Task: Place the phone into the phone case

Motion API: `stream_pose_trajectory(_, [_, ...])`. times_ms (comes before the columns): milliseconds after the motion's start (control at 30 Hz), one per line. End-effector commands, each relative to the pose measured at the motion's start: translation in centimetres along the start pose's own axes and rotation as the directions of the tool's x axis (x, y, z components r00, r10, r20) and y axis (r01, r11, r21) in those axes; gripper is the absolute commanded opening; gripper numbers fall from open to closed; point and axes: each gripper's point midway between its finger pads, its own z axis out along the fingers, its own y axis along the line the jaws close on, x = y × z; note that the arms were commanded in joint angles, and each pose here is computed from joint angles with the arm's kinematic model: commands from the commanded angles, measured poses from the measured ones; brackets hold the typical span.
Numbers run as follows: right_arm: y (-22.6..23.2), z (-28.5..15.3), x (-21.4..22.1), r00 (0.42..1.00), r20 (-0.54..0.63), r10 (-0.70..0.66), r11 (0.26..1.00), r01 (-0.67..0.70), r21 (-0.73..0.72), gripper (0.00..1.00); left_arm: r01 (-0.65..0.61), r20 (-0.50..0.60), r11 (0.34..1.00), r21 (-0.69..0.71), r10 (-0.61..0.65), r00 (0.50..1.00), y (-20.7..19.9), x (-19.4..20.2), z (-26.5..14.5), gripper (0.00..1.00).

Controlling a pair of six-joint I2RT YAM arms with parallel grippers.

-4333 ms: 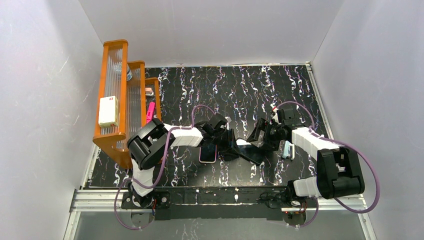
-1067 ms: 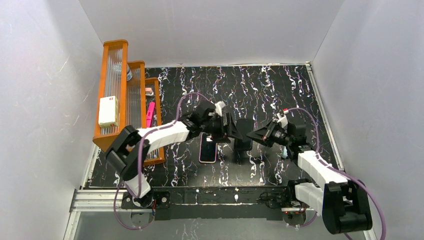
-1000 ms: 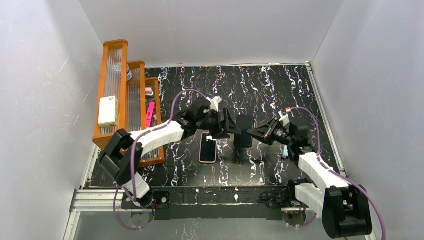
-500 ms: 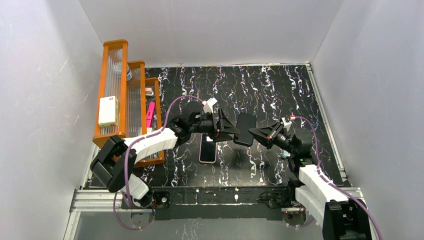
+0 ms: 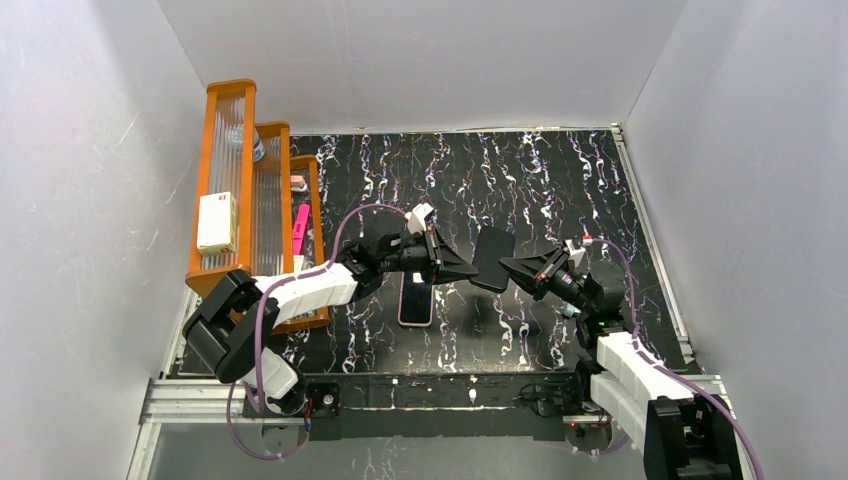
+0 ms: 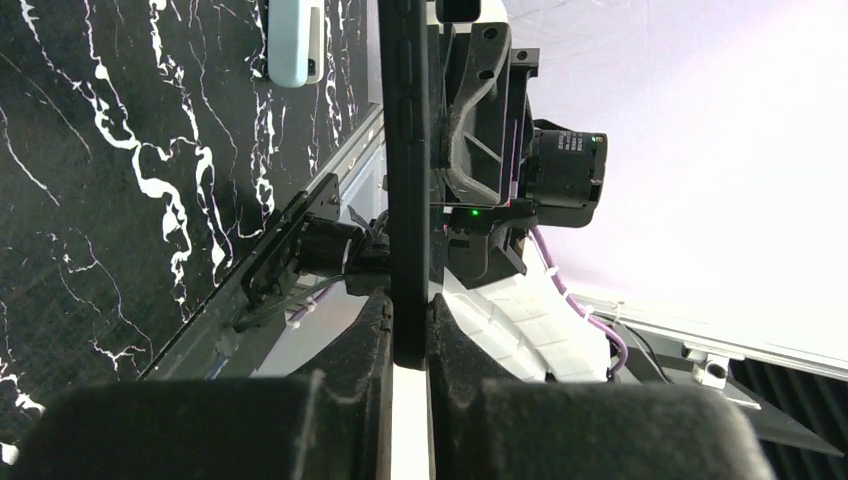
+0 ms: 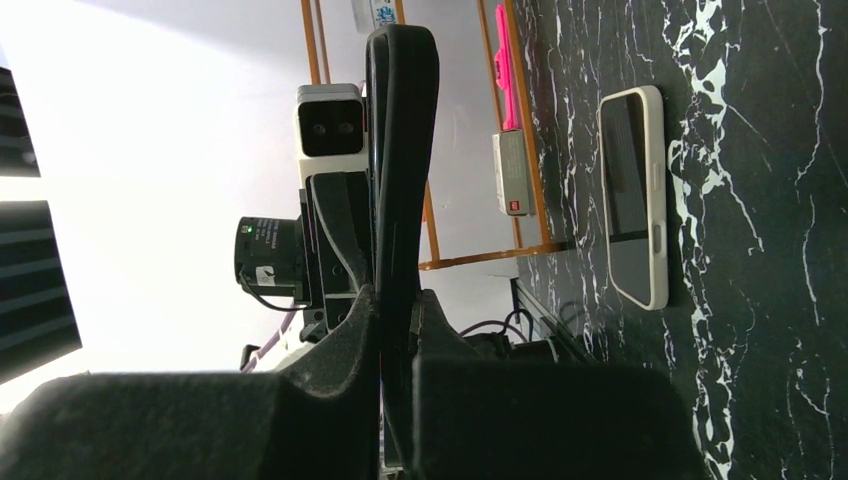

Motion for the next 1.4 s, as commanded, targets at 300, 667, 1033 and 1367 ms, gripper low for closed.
stream_pose_trajectory(300, [2.2, 0.3, 0.9, 0.976, -0.077, -0.203, 0.978, 0.199, -0.057, 0.01, -0.055, 0.022, 0.992, -0.113, 0.058, 0.998, 1.4, -0.1, -0.1, 0.08])
stream_pose_trajectory(667, [5.7, 0.2, 3.2, 0.897, -0.237, -0.374, 0.923, 0.335, -0.188, 0.01, -0.141, 0.105, 0.990, -0.006, 0.141, 0.984, -1.5, -2.3, -1.5, 0.65])
stream_pose_trajectory(1033, [5.4, 1.1, 3.8, 0.887, -0.290, -0.360, 0.932, 0.325, -0.163, 0.03, -0.096, 0.068, 0.991, 0.093, 0.090, 0.994, -2.2, -2.3, -0.2, 0.48])
stream_pose_trajectory(1367, [4.4, 1.8, 5.3, 0.867, -0.366, -0.338, 0.941, 0.305, -0.146, 0.46, -0.097, 0.104, 0.985, 0.141, 0.083, 0.991, -3.2, -2.8, -0.2, 0.00])
